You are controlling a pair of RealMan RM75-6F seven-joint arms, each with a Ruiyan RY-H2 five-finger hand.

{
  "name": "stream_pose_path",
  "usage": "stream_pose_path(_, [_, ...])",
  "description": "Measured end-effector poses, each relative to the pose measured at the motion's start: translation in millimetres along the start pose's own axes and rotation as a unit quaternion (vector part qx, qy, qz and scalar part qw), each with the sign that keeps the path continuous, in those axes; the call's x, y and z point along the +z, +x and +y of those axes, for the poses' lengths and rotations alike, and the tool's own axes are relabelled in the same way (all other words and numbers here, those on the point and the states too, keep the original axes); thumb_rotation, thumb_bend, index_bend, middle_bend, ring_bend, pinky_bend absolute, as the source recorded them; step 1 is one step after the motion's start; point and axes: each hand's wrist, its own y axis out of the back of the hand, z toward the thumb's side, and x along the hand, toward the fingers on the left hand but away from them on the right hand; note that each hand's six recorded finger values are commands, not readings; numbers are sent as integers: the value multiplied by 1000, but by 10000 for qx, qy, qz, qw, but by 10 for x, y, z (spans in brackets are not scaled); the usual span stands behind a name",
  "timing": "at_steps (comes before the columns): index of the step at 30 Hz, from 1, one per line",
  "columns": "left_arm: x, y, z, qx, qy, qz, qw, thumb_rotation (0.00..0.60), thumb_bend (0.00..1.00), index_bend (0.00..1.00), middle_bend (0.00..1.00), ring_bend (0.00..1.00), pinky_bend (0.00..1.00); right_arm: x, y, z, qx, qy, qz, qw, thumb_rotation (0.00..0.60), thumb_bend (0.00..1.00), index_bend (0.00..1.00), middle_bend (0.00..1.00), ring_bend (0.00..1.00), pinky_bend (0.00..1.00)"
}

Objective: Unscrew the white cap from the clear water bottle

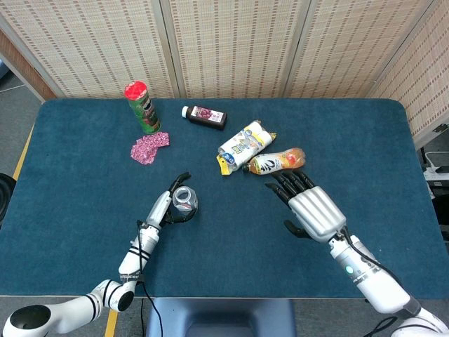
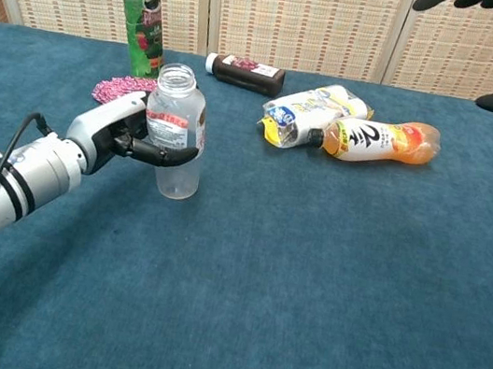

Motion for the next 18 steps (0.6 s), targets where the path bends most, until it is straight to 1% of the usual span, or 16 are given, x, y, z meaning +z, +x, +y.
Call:
stream_pose_path(7, [52, -9, 2, -51, -25, -78, 10000, 600, 386, 0, 0, 0, 86, -11, -6, 4, 14, -24, 3, 10000, 600, 311, 71, 0, 0, 0])
stream_pose_path(18, [79, -7, 10, -107, -93, -93, 9999, 600, 356, 0, 0, 0, 46, -61, -1, -8, 46, -43, -49, 10000, 600, 311, 61, 0, 0, 0])
